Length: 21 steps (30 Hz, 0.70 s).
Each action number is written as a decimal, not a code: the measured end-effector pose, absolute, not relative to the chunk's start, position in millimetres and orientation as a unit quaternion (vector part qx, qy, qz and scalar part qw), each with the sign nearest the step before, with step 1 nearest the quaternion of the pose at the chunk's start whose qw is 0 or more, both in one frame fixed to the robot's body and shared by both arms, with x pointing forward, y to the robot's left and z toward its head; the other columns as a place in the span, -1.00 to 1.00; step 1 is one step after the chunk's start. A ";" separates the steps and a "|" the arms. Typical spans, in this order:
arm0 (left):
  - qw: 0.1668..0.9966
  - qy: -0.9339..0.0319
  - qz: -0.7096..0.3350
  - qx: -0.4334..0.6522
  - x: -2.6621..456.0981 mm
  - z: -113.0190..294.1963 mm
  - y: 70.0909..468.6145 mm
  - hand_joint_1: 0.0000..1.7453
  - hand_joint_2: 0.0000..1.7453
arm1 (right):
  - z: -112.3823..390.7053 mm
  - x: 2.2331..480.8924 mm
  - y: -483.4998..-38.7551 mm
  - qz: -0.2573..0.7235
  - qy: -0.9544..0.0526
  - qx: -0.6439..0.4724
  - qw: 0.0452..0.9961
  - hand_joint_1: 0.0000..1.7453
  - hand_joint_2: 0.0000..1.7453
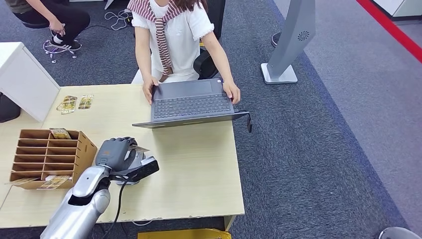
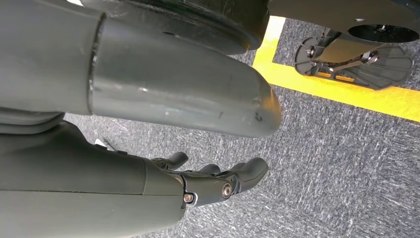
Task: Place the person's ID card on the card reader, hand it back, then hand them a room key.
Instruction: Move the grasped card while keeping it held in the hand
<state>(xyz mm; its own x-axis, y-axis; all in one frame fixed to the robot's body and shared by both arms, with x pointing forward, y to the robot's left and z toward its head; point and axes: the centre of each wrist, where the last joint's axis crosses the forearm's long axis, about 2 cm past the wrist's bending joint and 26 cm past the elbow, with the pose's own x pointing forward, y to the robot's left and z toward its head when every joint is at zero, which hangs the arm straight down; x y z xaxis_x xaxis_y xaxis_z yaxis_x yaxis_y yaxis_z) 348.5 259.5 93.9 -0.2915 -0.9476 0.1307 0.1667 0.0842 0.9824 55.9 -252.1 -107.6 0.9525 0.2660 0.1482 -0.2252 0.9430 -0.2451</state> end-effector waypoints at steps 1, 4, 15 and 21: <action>0.482 -0.556 -0.578 0.352 347.8 93.3 260.7 1.00 1.00 | -107.7 55.8 -252.2 0.124 -0.090 -0.113 0.982 -1.00 -1.00; 0.483 -0.557 -0.573 0.358 341.8 90.3 266.4 1.00 1.00 | -107.8 55.1 -252.3 0.119 -0.089 -0.113 0.982 -1.00 -1.00; 0.466 -0.572 -0.569 0.363 302.1 83.6 283.3 1.00 1.00 | -108.2 52.4 -253.1 0.103 -0.085 -0.114 0.984 -1.00 -1.00; 0.460 -0.575 -0.571 0.362 294.2 83.9 285.3 1.00 1.00 | -108.3 51.8 -253.2 0.102 -0.084 -0.114 0.985 -1.00 -1.00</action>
